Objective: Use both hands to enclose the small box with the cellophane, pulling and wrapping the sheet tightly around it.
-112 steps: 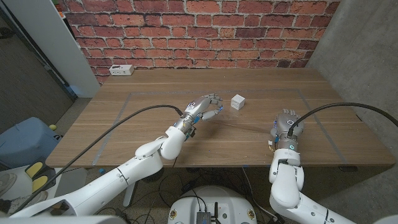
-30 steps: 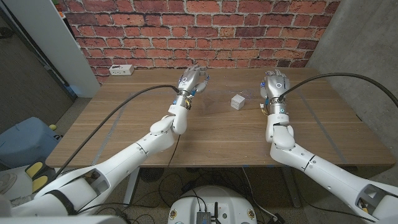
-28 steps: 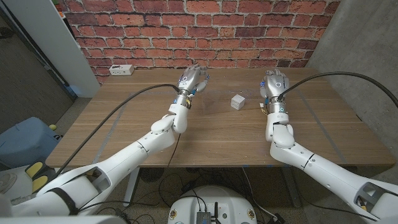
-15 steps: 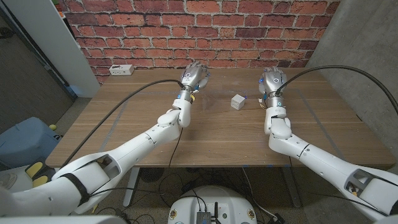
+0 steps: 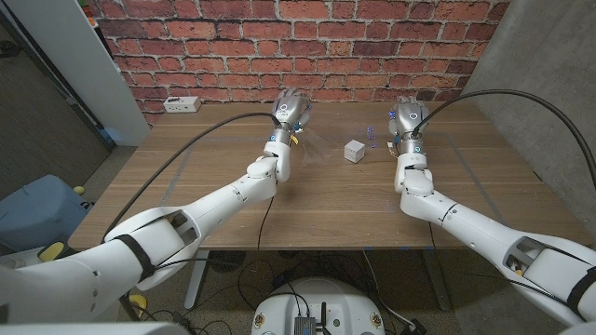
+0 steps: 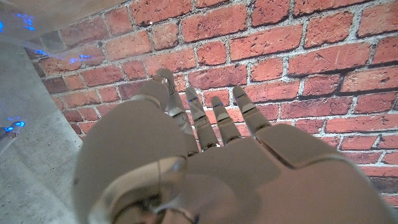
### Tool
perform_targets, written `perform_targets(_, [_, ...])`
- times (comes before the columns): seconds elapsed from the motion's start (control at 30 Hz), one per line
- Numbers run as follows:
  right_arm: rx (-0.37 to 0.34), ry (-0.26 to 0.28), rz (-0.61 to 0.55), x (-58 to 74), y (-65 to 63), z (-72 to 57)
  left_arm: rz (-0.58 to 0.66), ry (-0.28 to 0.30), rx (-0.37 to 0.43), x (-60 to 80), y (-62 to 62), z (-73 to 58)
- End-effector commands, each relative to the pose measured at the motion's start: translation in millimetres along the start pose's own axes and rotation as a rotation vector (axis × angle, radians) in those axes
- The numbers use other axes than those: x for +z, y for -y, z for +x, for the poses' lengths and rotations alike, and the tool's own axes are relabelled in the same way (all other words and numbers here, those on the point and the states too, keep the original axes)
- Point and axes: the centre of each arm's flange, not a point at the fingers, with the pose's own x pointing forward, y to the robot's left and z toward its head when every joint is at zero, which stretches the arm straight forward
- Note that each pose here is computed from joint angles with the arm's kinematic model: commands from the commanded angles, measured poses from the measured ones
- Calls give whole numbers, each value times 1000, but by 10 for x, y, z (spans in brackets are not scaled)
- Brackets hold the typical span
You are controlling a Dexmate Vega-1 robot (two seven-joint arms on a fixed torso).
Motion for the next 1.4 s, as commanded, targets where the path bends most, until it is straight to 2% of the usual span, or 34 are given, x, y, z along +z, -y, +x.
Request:
perform_targets(0.03, [-9,-36,69,-47,62,-18,49,3,-11,79,145,155])
perform_targets(0.13, [-23,-35,94,-78,97,-77,55,7,-16,107,180,179])
perform_targets(0.3, [-63,-2,140,-124,147,-204,69,21,-27,174,226,216])
perform_targets(0.37, [-43,19,164,-140,170,-245,81,23,-32,201,247,231])
perform_targets(0.43, [-7,50,190,-156,200,-279,86,24,-36,220,265,242])
perform_targets(0.5, [72,88,222,-165,236,-319,99,15,-42,242,287,259])
perform_targets(0.53, [75,89,222,-165,236,-319,99,15,-42,242,287,259])
perform_targets(0.63, [211,141,243,-141,265,-345,116,3,-48,257,312,291])
perform_targets(0.67, [214,142,243,-140,265,-345,116,3,-47,257,312,291])
perform_targets(0.7, [247,152,246,-130,265,-346,123,-1,-47,262,316,300])
perform_targets(0.73, [318,168,261,-110,260,-340,143,-6,-49,275,329,322])
perform_targets(0.77, [357,175,266,-99,256,-334,153,-8,-48,279,336,333])
perform_targets(0.93, [493,213,260,-20,229,-334,209,-16,-77,294,389,397])
perform_targets(1.1, [543,231,227,55,199,-351,260,-19,-179,276,464,452])
perform_targets(1.3, [550,236,201,109,187,-346,307,-12,-287,245,533,498])
perform_targets(1.4, [555,235,192,122,179,-334,329,-7,-309,226,543,509])
